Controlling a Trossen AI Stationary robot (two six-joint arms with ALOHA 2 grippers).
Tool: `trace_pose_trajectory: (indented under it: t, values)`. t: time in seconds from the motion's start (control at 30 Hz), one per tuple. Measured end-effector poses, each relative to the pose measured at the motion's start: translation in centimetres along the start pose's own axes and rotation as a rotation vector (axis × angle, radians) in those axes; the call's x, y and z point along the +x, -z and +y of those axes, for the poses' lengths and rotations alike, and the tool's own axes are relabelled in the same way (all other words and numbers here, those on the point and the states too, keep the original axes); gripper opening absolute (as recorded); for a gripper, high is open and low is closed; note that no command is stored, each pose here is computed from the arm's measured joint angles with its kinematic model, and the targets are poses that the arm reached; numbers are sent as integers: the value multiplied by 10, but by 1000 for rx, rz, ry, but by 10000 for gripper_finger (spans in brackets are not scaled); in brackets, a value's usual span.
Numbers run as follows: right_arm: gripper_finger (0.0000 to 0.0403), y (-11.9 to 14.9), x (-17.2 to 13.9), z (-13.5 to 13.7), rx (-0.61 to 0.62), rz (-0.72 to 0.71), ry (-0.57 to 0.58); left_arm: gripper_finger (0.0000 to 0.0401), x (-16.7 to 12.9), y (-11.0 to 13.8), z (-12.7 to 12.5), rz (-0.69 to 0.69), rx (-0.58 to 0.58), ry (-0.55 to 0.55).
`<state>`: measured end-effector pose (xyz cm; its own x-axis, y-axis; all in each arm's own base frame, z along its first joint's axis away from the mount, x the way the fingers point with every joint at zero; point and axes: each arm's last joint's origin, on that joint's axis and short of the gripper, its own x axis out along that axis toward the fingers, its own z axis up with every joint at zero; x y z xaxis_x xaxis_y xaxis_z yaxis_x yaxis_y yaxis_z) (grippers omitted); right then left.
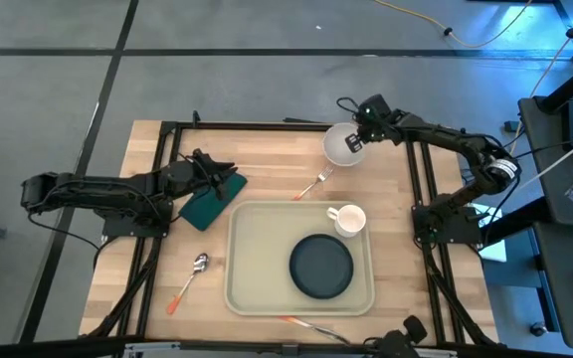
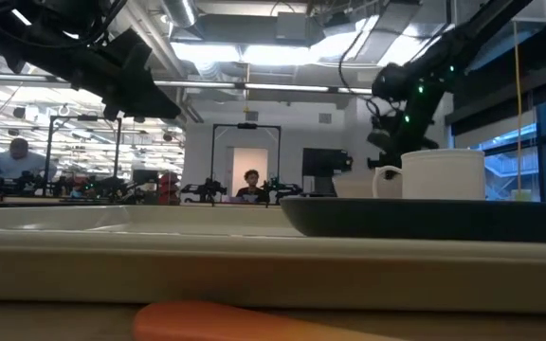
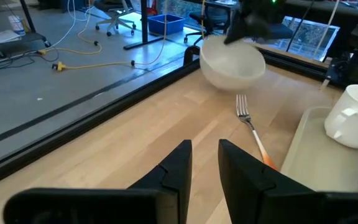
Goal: Set up tray
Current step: Put the white bowl on the black plate
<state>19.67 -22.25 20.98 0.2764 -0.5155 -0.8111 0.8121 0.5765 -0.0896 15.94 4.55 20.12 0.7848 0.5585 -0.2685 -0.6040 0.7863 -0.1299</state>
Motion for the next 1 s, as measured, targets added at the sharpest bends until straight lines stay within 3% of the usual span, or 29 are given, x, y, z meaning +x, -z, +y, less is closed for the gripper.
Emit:
trace_pose_trajectory:
  t: [0.17, 0.4, 0.7, 1.0]
  values:
    - [5, -22, -35, 21, -109, -18, -122, 72, 0, 0, 0, 0, 0, 0]
    - [4, -24, -89, 86, -325, 26, -312, 72, 0, 0, 0, 0, 0, 0]
    - [4, 28, -141, 175, -540, 94, -549, 72, 0, 0, 0, -1, -1, 0]
    - [4, 81, -170, 219, -571, 130, -677, 72, 0, 0, 0, -1, -1, 0]
